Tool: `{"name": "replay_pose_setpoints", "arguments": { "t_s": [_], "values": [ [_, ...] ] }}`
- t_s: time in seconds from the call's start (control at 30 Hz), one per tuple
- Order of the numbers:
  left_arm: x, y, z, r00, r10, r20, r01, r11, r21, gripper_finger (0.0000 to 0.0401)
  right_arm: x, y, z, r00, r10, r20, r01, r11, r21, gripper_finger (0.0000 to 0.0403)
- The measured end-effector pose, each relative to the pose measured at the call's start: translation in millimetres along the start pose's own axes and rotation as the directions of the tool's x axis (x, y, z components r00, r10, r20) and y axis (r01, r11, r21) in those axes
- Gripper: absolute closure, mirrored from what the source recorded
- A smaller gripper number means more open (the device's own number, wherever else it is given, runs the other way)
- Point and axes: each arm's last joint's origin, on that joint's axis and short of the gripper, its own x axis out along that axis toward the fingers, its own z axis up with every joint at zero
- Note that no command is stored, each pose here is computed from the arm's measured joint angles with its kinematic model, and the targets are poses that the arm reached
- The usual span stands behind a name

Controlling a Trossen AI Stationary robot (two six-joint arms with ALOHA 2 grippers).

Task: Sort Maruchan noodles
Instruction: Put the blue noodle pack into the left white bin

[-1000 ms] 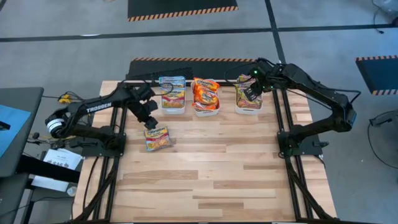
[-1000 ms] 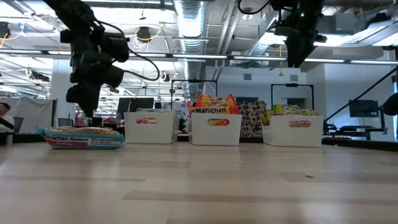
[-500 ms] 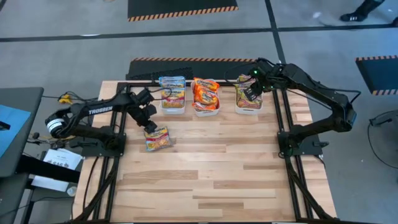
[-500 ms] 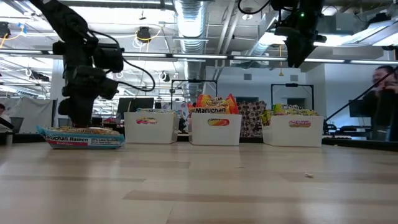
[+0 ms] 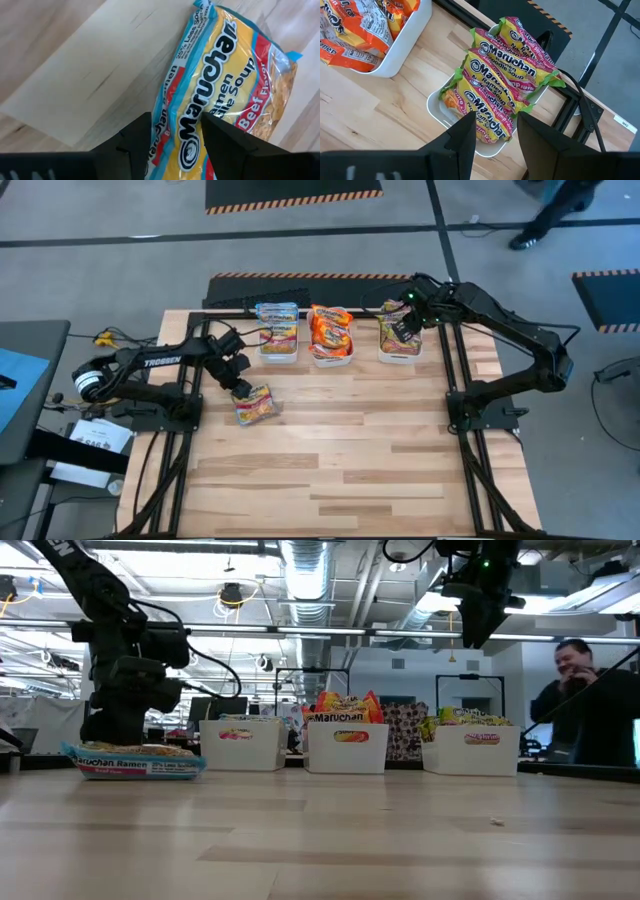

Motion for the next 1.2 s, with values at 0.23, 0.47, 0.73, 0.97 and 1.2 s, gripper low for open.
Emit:
{"name": "replay_pose_setpoints", "arguments": {
  "t_s": [0.23,0.47,0.73,0.97,1.2],
  "values": [
    [3.8,1.4,-3.1,1.0,-0.031,0.001,0.031,0.999,-0.027,0.0307,0.0,0.0,0.0,1.0,0.0,0.0,0.0,1.0,0.001,0.0237],
    [3.9,-1.1,0.1,0.995,-0.101,0.024,0.101,0.995,0.0,0.0394,0.0,0.0,0.1,1.0,0.001,0.001,-0.001,1.0,0.003,0.0237],
    [-3.7,-14.0,12.6,0.989,-0.14,0.054,0.135,0.987,0.088,0.0401,0.0,0.1,0.1,1.0,0.0,0.001,0.0,1.0,0.002,0.0237],
    [-27.3,-49.6,40.0,0.98,-0.131,0.152,0.083,0.955,0.286,0.0401,0.0,0.0,0.0,1.0,0.0,0.0,0.0,1.0,0.002,0.0237],
    [-53.0,-73.0,59.5,0.961,-0.126,0.246,0.013,0.91,0.414,0.0401,0.1,0.1,0.1,1.0,0.0,0.0,0.0,1.0,0.001,0.0237]
  ]
}}
